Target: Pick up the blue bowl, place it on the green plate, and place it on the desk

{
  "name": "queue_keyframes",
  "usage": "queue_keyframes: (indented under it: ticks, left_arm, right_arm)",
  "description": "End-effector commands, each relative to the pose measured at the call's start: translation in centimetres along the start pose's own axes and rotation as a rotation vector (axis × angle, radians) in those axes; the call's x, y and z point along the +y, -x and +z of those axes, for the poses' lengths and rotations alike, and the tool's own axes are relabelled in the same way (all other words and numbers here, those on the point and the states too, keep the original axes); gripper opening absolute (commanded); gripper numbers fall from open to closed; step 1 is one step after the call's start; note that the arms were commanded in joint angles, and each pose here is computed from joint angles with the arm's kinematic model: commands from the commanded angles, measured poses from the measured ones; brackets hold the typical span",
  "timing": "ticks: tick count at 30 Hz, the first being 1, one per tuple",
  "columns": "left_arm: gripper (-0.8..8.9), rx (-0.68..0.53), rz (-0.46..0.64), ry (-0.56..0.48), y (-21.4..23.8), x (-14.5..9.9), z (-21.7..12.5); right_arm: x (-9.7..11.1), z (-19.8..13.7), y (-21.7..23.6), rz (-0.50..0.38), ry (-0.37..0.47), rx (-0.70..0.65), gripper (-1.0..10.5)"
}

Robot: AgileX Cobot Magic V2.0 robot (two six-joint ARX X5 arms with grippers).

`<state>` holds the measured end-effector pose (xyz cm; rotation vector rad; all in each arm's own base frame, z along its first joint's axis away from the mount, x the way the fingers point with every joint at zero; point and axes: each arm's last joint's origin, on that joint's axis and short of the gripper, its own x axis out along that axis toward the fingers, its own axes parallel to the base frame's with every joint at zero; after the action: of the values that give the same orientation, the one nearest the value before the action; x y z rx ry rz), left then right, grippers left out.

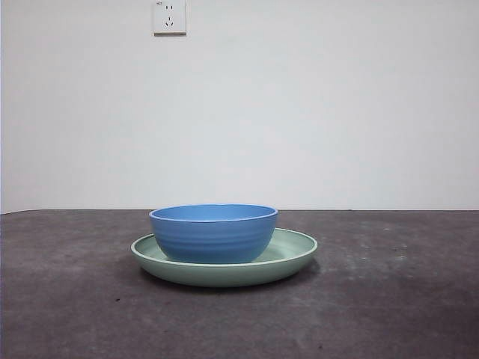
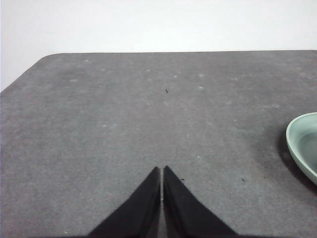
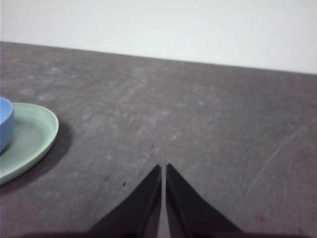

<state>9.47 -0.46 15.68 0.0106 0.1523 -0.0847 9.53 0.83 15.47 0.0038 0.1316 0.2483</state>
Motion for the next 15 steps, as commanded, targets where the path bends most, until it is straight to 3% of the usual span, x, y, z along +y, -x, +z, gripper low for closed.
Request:
queue_keyframes:
  ticks: [1,15]
  left_arm:
    - [0.08,0.026,0.002,0.005,-0.19,0.01,-0.72]
    - [0.08,0.026,0.002,0.005,-0.19,0.01,-0.72]
  right_arm:
    - [-0.02,-0.41,-0.04,-0.005,-0.025,0.028,0.1]
    - [-0.01,-0.27,-0.03,-0.003,-0.053,0.016,0.1]
